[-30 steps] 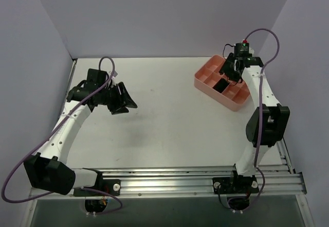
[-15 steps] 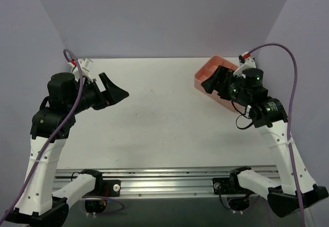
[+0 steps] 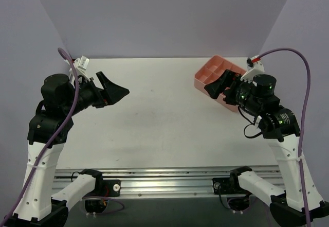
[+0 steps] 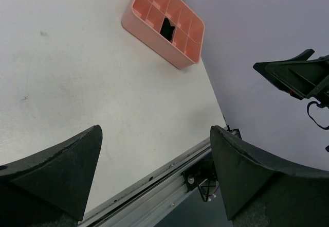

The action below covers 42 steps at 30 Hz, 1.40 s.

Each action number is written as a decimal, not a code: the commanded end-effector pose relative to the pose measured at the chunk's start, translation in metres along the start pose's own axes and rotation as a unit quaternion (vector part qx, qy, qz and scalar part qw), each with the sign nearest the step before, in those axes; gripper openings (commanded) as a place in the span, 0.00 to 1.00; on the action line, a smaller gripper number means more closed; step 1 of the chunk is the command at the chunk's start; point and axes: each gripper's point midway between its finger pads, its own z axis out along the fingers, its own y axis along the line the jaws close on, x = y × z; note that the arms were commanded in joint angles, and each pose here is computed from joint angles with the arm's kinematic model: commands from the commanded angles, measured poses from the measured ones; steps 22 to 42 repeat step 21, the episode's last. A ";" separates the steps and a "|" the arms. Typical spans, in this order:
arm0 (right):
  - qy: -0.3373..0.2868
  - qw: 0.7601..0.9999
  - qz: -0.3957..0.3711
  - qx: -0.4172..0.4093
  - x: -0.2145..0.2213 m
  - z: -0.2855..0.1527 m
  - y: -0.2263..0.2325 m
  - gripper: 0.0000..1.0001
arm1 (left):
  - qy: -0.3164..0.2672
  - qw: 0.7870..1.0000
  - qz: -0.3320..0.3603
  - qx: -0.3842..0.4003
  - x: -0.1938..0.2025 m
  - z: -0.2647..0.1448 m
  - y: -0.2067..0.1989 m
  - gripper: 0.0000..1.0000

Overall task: Roll the underwear
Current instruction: Place the rolled underwear into the container

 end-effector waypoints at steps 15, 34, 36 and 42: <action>-0.004 0.999 -0.047 -0.017 -0.033 0.003 0.021 1.00 | -0.002 0.999 0.051 0.016 -0.017 0.010 -0.007 0.94; 0.050 0.998 -0.033 -0.016 -0.005 0.020 0.012 1.00 | 0.033 0.999 0.006 0.022 0.009 0.026 0.009 0.94; 0.050 0.998 -0.033 -0.016 -0.005 0.020 0.012 1.00 | 0.033 0.999 0.006 0.022 0.009 0.026 0.009 0.94; 0.050 0.998 -0.033 -0.016 -0.005 0.020 0.012 1.00 | 0.033 0.999 0.006 0.022 0.009 0.026 0.009 0.94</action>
